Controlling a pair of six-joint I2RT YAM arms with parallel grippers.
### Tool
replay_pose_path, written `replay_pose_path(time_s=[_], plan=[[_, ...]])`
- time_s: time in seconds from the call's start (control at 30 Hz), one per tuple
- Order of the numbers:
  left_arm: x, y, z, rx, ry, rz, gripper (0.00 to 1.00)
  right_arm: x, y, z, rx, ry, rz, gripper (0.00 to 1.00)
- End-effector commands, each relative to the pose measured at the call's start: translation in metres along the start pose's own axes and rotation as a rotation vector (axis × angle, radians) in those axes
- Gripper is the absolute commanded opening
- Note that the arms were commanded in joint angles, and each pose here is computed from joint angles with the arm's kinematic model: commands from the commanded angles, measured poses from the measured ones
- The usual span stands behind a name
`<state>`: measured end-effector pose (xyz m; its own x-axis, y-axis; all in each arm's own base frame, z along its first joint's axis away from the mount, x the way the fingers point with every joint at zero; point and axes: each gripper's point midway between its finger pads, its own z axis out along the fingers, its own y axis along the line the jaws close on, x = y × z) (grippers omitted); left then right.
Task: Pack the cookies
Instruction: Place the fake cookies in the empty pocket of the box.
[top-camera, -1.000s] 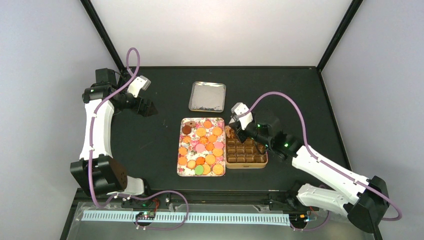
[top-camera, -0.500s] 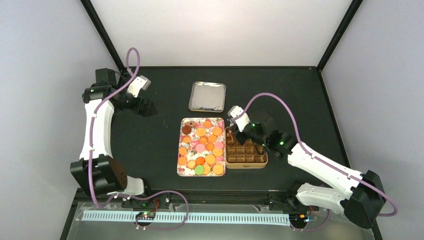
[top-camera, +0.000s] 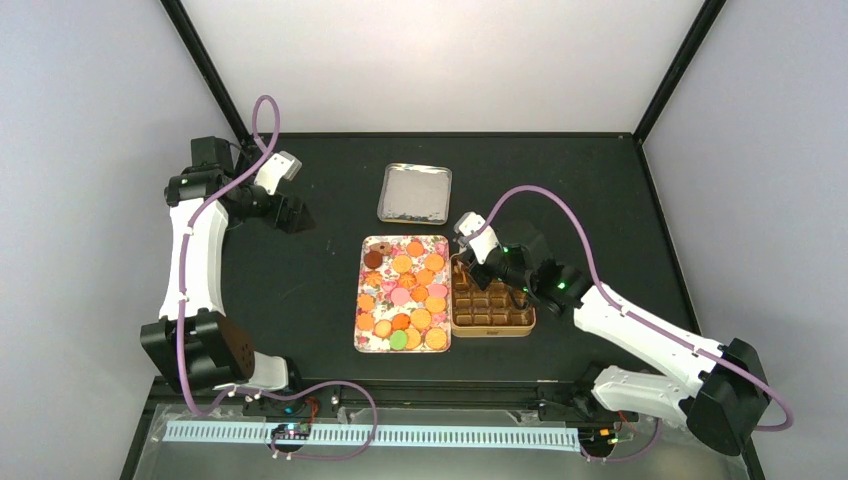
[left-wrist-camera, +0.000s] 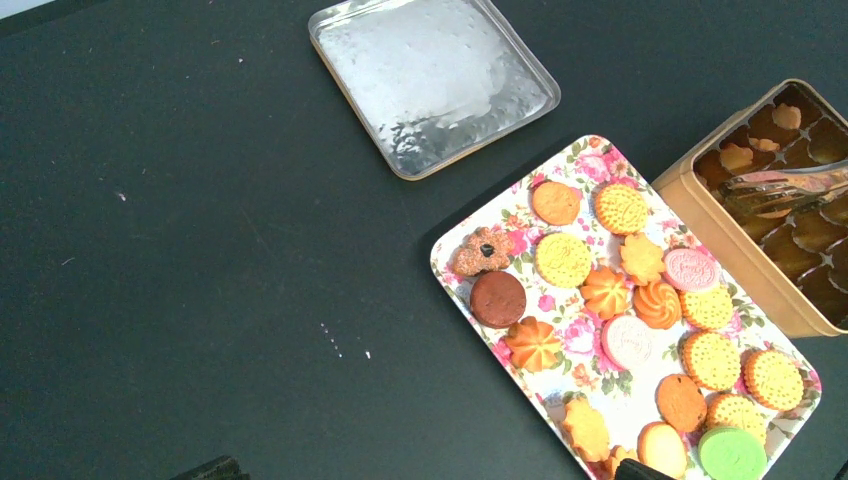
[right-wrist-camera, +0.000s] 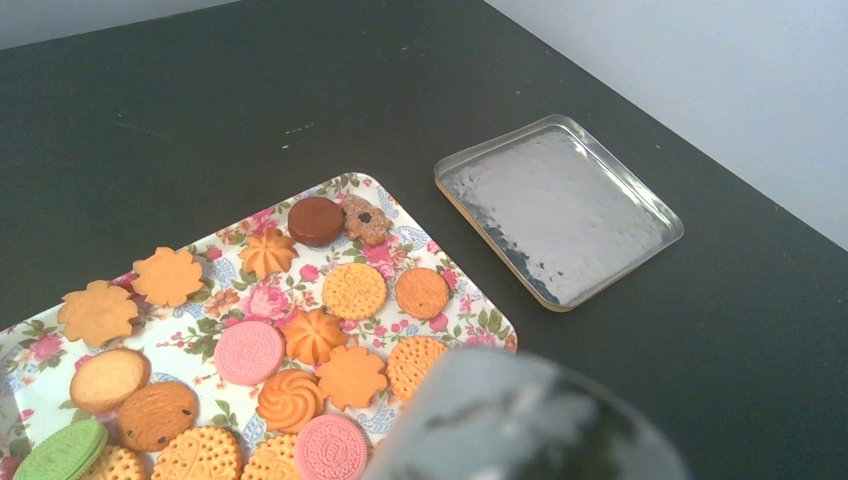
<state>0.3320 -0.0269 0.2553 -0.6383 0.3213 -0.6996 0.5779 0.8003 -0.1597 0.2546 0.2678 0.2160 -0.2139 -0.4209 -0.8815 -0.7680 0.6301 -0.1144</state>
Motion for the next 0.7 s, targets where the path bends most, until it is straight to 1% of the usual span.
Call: replay_pose_path(time_s=[0.0, 0.1, 0.23, 0.67], plan=[[-0.012, -0.003, -0.01, -0.006, -0.039, 0.023, 0.98, -0.022, -0.007, -0.007, 0.026, -0.066, -0.012, 0.17], [-0.011, -0.003, -0.01, -0.005, -0.037, 0.022, 0.98, -0.023, -0.008, -0.009, 0.03, -0.069, -0.014, 0.19], [-0.012, -0.003, -0.011, -0.006, -0.039, 0.024, 0.98, -0.024, -0.008, -0.01, 0.032, -0.07, -0.014, 0.2], [-0.012, -0.003, -0.012, -0.012, -0.04, 0.029, 0.98, -0.042, -0.01, -0.022, 0.039, -0.112, -0.02, 0.18]])
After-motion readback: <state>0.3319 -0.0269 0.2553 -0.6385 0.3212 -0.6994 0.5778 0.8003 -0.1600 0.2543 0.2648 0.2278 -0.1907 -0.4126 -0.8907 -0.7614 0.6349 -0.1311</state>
